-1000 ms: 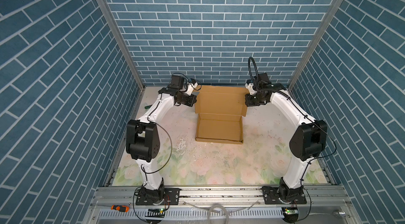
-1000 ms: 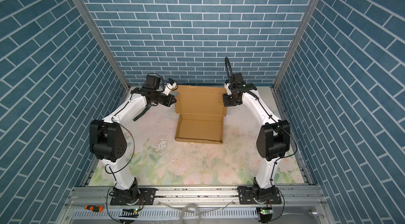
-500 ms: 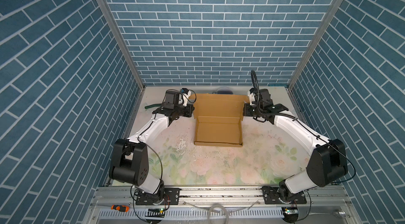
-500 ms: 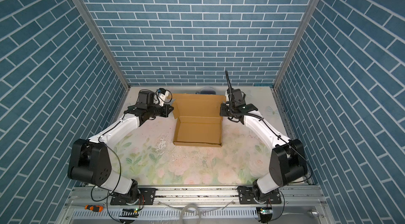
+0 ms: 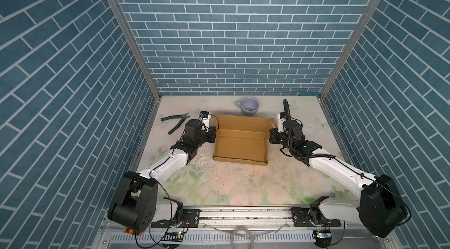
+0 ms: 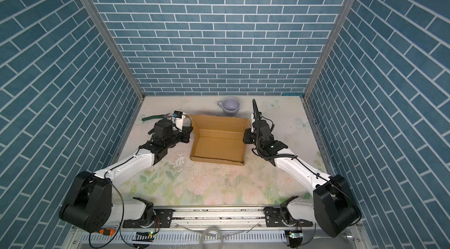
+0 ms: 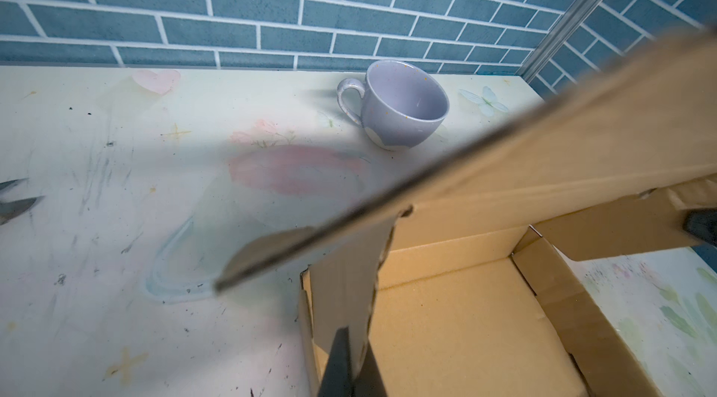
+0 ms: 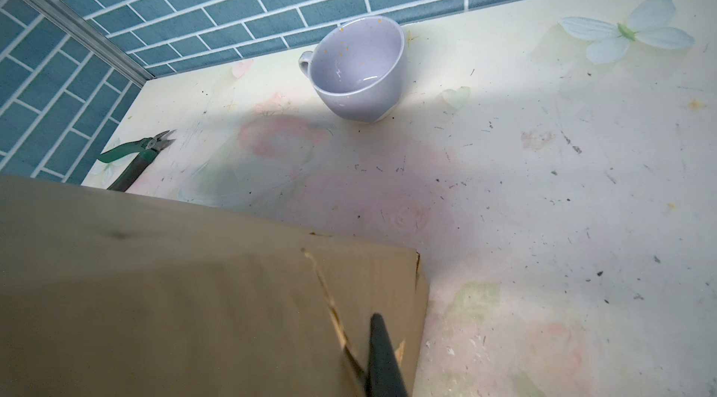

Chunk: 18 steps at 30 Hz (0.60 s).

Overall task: Assemble paper box
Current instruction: Fold the lid at the center of the table.

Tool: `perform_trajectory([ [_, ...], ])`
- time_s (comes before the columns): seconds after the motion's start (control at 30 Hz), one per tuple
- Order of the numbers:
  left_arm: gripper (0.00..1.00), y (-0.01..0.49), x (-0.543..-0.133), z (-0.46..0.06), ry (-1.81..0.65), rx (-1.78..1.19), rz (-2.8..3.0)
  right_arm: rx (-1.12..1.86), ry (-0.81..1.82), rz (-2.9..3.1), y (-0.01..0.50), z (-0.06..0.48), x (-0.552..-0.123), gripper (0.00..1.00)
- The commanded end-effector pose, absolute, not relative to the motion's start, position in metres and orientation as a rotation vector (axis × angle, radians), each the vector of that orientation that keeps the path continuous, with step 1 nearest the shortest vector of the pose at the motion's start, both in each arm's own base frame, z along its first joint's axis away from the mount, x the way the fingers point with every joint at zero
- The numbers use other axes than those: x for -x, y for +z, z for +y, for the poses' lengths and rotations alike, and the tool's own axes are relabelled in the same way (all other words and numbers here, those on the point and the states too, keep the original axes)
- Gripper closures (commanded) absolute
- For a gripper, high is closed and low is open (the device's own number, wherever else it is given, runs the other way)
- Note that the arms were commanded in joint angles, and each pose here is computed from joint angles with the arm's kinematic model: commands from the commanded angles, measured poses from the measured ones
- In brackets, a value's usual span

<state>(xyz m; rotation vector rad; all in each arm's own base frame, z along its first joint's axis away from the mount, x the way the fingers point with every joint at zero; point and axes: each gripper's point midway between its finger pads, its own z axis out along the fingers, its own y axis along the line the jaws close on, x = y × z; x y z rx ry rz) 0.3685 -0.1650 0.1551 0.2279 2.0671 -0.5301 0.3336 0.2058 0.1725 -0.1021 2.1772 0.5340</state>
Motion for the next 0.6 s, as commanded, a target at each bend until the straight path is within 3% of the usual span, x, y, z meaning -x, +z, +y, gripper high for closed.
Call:
perform_trajectory([
  [0.0, 1.0, 0.121, -0.347, -0.169, -0.54, -0.214, 2.156, 0.063, 0.635, 2.12, 0.193, 0.222, -0.328, 1.0],
  [0.57, 1.0, 0.086, -0.314, -0.174, -0.483, -0.259, 2.165, -0.063, 0.718, 2.084, 0.208, 0.231, -0.316, 1.0],
])
